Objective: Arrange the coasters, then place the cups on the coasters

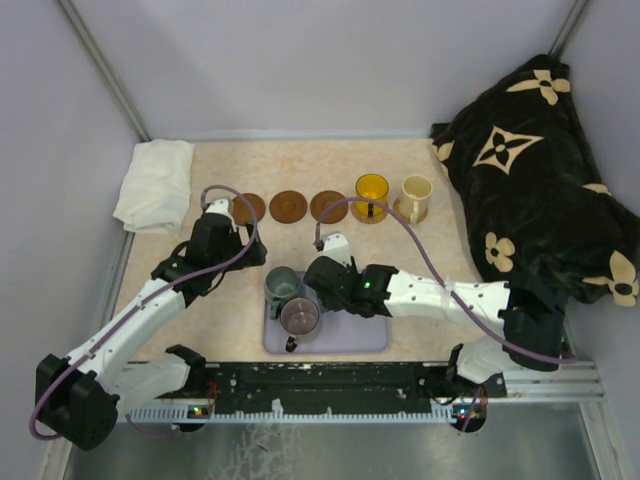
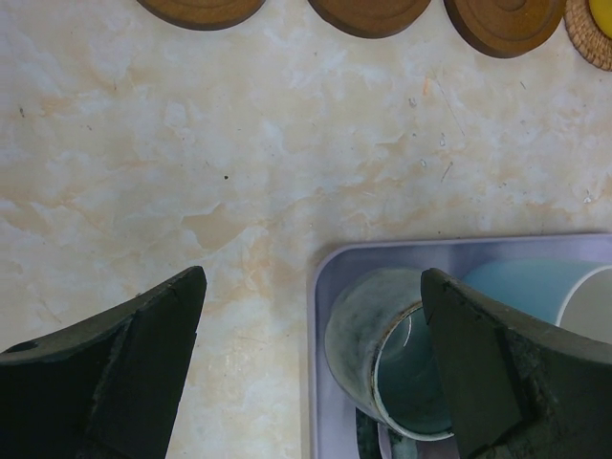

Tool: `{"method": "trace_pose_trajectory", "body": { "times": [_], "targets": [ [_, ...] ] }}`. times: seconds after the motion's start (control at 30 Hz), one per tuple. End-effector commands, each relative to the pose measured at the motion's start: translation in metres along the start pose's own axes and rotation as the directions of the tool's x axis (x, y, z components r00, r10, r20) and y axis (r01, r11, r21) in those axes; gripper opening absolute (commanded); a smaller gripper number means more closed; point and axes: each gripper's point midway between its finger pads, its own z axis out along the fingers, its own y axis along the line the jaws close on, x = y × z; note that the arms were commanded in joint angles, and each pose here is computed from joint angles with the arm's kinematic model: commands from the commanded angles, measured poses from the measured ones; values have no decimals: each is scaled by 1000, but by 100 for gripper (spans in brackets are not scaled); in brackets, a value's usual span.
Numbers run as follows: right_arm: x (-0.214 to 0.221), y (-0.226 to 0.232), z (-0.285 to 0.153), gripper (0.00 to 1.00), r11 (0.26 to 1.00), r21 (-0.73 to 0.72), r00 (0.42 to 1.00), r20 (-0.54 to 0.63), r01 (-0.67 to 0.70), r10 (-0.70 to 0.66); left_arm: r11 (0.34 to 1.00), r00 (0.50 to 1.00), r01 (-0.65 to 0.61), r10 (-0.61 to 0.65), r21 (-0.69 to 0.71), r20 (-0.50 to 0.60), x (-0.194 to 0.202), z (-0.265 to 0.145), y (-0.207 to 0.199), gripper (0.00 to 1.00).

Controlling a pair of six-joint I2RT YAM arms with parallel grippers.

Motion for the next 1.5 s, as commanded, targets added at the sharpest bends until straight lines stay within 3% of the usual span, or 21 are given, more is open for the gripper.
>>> {"method": "trace_pose_trajectory", "body": {
  "times": [0.0,0.63,0.7,0.87,1.1,1.47],
  "targets": [
    [-13,19,1,52,999,-37,1000,23,-19,20,1000,1000,3,-3,-8,9,-3,0,-1,100],
    [1,14,29,48,997,75,999,-30,17,-15,999,1000,-19,19,-26,0,0,5,3,99],
    [3,12,30,41,996,89,999,-32,12,-10,999,1000,-20,20,-26,-4,1,6,3,100],
    [5,6,33,1,992,125,1000,-26,-5,8,1000,1000,-19,18,-24,-16,5,8,2,100],
    [-7,-2,29,0,985,170,1000,22,-14,10,999,1000,-23,23,-32,-11,4,8,4,100],
    [-76,4,19,0,975,222,981,192,-24,-19,999,999,-31,31,-31,-8,1,10,3,99]
  ]
}}
